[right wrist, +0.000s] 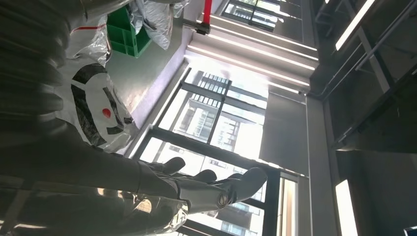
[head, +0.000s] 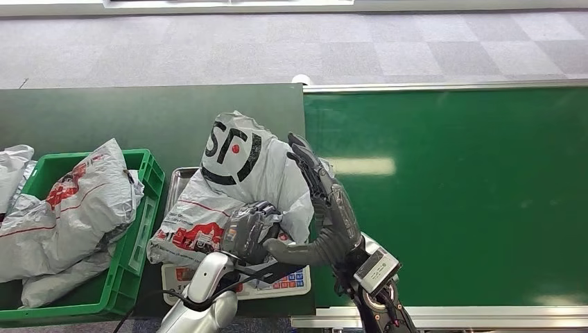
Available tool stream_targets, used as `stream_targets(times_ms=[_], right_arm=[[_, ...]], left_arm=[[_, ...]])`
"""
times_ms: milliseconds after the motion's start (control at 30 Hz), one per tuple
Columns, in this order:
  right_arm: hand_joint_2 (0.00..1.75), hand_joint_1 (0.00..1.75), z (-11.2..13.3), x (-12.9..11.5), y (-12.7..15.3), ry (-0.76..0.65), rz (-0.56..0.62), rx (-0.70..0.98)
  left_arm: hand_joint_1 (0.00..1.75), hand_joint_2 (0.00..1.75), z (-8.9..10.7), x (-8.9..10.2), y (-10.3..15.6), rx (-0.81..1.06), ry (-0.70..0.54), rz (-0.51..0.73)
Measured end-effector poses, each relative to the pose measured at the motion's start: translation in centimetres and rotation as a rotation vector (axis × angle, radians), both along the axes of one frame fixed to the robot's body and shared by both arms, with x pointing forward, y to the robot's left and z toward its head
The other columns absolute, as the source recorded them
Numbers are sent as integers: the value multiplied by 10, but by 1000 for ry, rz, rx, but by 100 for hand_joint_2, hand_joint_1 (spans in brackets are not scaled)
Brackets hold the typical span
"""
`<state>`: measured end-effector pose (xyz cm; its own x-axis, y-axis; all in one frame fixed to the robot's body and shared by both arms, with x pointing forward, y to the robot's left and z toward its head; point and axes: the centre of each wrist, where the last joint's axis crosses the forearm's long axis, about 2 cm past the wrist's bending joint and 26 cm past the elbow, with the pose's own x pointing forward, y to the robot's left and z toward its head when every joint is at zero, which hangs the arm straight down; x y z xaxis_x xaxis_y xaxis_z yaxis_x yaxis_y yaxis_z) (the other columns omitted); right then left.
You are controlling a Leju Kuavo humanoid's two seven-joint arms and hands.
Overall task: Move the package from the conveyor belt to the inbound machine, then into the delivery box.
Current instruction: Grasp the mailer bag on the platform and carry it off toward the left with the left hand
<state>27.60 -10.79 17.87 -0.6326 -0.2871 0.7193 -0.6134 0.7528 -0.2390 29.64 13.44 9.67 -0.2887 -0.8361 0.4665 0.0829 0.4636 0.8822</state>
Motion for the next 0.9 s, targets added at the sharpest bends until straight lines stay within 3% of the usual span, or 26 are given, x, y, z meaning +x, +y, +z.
stream_targets(times_ms=[200,367,500,600,800,900], right_arm=[[175,0,0,0,1,-2,6,3],[175,0,0,0,1,-5,6,9],[175,0,1,1,1,-6,-5,23],[175,0,-1,1,1,-10,-12,32],[175,0,-7,1,-1,1,-20,26],[175,0,-9,1,-1,6,-21,23]], left_arm=[[173,175,0,1,3,-120,-8,-41],[167,175,1,-11,10,-613,-100,-172],[174,175,25,-19,18,-971,-248,-198],[175,175,44,-26,31,-1123,-372,-188],[175,175,91,-35,68,-1165,-690,-127],[174,175,107,-40,78,-1161,-771,-130]])
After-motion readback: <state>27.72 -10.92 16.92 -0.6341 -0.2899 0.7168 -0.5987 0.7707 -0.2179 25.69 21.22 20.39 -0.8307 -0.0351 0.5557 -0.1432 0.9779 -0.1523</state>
